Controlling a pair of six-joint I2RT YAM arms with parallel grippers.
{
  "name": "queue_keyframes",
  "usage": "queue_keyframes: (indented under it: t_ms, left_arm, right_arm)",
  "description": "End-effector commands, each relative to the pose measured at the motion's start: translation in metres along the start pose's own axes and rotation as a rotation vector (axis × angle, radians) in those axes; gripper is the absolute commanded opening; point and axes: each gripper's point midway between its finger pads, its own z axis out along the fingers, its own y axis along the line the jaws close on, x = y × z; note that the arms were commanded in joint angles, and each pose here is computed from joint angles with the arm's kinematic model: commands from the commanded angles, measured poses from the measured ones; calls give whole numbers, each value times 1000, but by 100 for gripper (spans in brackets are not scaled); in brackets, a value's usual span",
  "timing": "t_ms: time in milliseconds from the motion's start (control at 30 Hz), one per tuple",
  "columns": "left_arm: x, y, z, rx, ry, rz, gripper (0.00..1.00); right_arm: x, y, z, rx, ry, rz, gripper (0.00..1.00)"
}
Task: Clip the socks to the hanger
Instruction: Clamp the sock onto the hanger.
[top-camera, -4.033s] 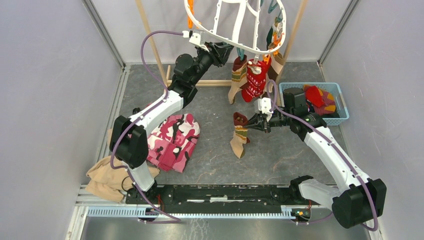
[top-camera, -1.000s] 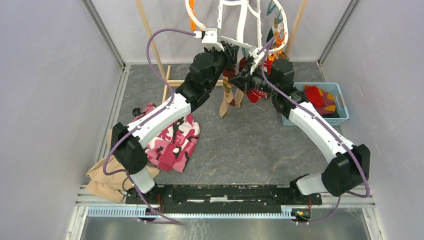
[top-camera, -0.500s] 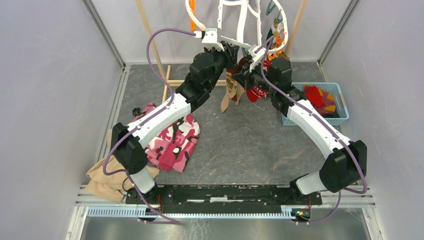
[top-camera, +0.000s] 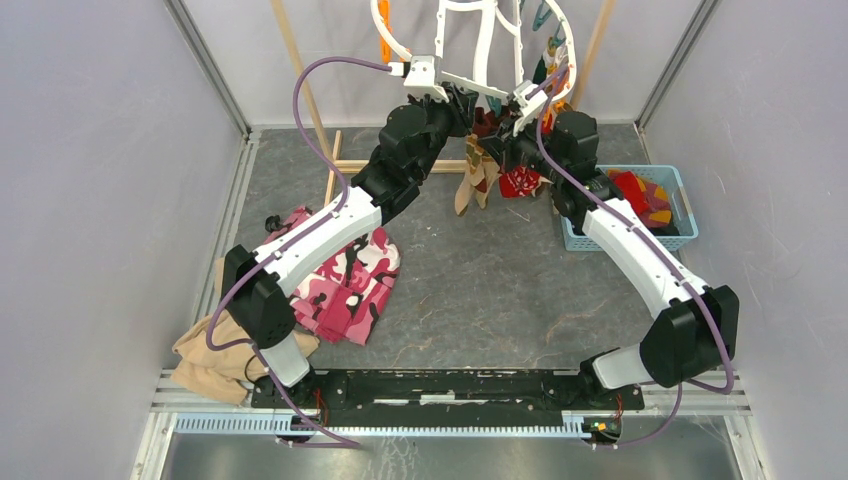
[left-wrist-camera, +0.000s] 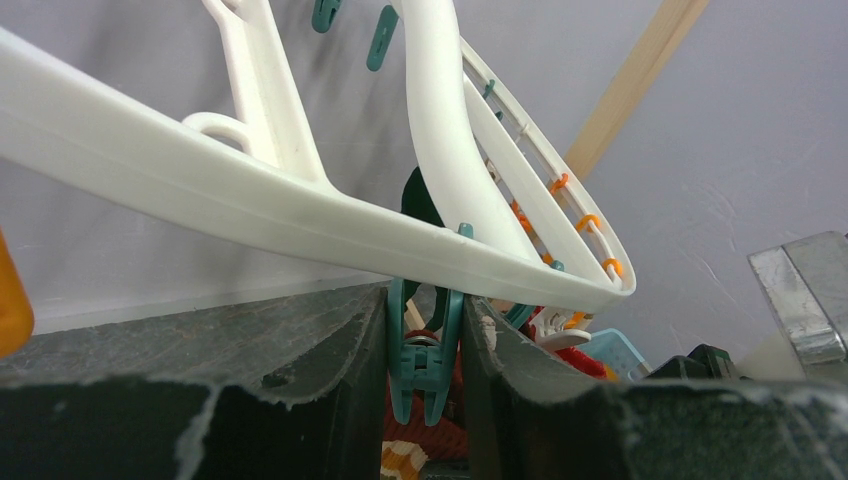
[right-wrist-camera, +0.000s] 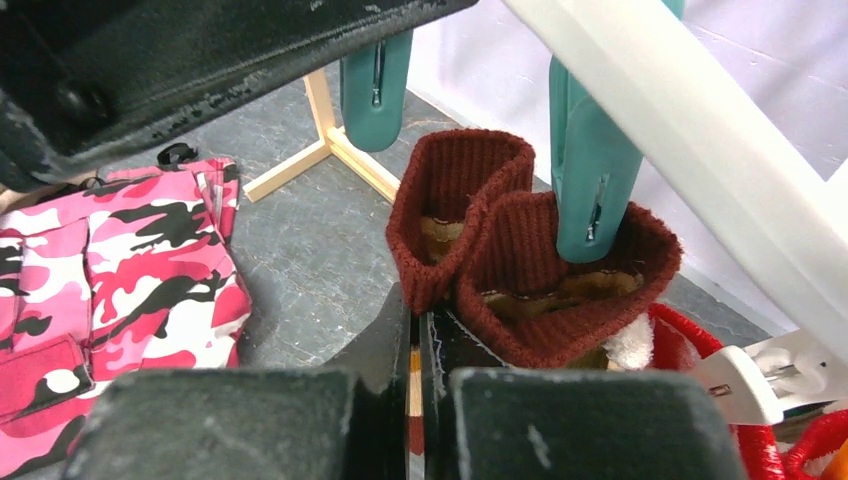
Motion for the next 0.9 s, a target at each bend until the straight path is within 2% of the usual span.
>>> queue_keyframes:
  t_ms: [0, 867]
  left_arm:
    - [-30, -6, -3, 14, -80, 3, 2]
    - [-26, -5, -1, 7, -72, -8, 2]
  right_arm:
    - [-46, 3, -8, -2, -120, -8, 0]
    - [-64, 12, -8, -48, -151, 20, 0]
